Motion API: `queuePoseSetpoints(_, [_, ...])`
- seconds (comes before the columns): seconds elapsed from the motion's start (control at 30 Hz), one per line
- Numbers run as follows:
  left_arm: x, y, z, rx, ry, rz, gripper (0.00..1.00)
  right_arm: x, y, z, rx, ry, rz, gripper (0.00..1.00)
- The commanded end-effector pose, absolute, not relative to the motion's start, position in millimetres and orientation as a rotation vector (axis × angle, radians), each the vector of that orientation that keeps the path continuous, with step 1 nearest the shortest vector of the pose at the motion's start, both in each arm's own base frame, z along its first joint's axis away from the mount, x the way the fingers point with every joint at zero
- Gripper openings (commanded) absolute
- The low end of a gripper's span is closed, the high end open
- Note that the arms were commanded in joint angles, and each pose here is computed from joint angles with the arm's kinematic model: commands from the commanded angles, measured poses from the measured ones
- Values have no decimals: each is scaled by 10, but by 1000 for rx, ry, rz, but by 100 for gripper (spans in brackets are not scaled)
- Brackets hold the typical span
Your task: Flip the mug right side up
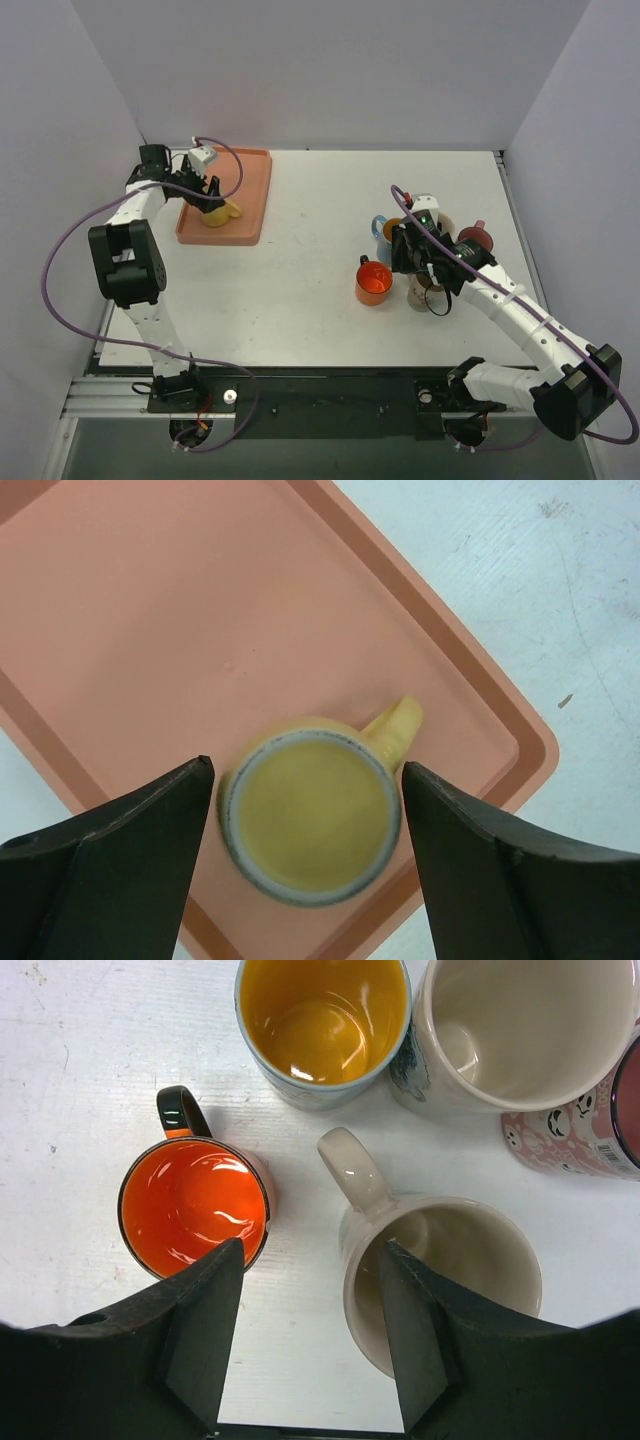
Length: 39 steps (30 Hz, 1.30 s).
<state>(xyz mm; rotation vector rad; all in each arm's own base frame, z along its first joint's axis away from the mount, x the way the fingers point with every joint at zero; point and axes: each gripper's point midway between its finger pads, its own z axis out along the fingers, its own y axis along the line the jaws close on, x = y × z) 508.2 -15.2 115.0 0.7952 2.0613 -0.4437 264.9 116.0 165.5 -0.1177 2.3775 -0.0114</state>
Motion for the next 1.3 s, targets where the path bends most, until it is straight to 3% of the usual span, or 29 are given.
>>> queuePoseSetpoints(0.0, [5088, -156, 1979, 1008, 1821, -299, 87, 2673, 1222, 1782, -118, 2336, 30, 52])
queuePoseSetpoints(0.27, [4998, -249, 2109, 1195, 1742, -285, 88, 2650, 1207, 1803, -113, 2322, 40, 52])
queuePoseSetpoints(0.4, [4643, -539, 2057, 1571, 1692, -306, 83, 2623, 1202, 1780, -102, 2320, 50, 52])
queuePoseSetpoints(0.53, [4331, -615, 1586, 2079, 1691, -314, 80, 2610, 1226, 1757, -95, 2322, 60, 52])
queuePoseSetpoints(0.8, [4700, -746, 1292, 2176, 1597, -42, 80, 2570, 1255, 1711, -90, 2325, 68, 52])
queuePoseSetpoints(1.0, [4817, -528, 991, 2271, 1674, 66, 78, 2552, 1246, 1701, -84, 2324, 67, 52])
queuePoseSetpoints(1.2, [5076, -411, 819, 2248, 1704, 216, 68, 2550, 1263, 1675, -87, 2333, 71, 52])
queuePoseSetpoints(1.23, [5084, -401, 778, 2246, 1712, 222, 64, 2552, 1265, 1677, -89, 2333, 71, 52])
queuePoseSetpoints(1.27, [5101, -394, 764, 2248, 1713, 236, 52, 2554, 1267, 1687, -87, 2331, 72, 52])
